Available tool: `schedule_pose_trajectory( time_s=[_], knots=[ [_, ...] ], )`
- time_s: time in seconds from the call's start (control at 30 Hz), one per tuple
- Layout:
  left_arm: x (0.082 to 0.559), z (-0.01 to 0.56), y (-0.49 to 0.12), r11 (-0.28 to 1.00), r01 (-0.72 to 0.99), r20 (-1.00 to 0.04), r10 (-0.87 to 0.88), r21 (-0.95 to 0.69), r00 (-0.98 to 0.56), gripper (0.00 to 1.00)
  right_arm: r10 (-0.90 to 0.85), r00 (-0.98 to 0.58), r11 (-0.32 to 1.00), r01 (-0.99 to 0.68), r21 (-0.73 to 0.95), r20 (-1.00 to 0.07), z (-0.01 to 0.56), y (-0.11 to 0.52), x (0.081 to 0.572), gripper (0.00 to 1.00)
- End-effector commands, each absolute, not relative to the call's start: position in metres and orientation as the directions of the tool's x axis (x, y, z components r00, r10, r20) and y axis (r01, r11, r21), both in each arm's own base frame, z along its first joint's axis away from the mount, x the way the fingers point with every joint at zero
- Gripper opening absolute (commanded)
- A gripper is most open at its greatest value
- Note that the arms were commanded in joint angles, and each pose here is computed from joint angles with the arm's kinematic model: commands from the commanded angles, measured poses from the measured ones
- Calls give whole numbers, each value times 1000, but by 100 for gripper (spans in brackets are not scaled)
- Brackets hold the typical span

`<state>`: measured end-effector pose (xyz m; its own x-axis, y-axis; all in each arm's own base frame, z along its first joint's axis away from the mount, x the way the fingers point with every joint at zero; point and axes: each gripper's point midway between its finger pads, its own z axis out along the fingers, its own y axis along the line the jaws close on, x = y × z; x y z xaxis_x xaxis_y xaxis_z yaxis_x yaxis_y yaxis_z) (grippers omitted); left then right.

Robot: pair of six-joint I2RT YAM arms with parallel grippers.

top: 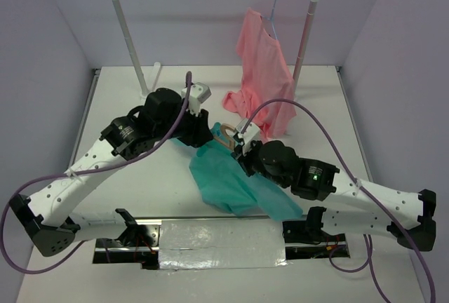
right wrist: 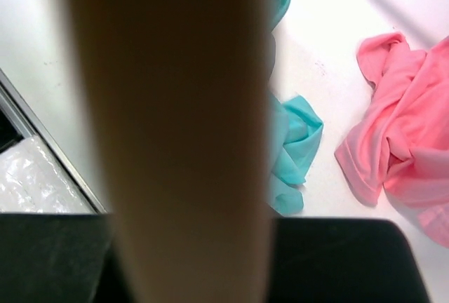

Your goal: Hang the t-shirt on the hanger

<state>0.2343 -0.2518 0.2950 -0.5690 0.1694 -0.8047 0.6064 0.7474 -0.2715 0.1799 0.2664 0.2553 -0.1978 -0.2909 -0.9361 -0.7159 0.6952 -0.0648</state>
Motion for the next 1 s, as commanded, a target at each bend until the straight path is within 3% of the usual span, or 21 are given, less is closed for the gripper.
schedule_pose_trajectory(
  time_s=[0.0,0.1,0.2,0.33,0.47,0.63,0.97],
  knots=[
    [218,342,-263,624,750,-884,198,-221,-424,58,-144,-109,687,-727,-20,-984,294,271,180,0],
    [220,366,-238,666,740,-905,251,-96,-343,67,-126,-67,641,-767,-30,-990,297,267,170,0],
    [216,393,-212,697,717,-917,287,2,-277,68,-109,-50,608,-794,-27,-993,298,260,160,0],
    [209,384,-196,701,711,-897,348,56,-272,66,-85,-48,585,-811,-11,-995,307,250,149,0],
    [205,368,-188,670,732,-876,422,129,-232,64,-77,-58,475,-880,14,-995,313,254,125,0],
    [184,369,-208,532,836,-893,430,135,-130,65,-84,-59,427,-904,18,-995,314,251,114,0],
    [168,336,-226,382,908,-863,502,171,-49,65,-120,-70,407,-913,15,-990,316,250,109,0]
  ],
)
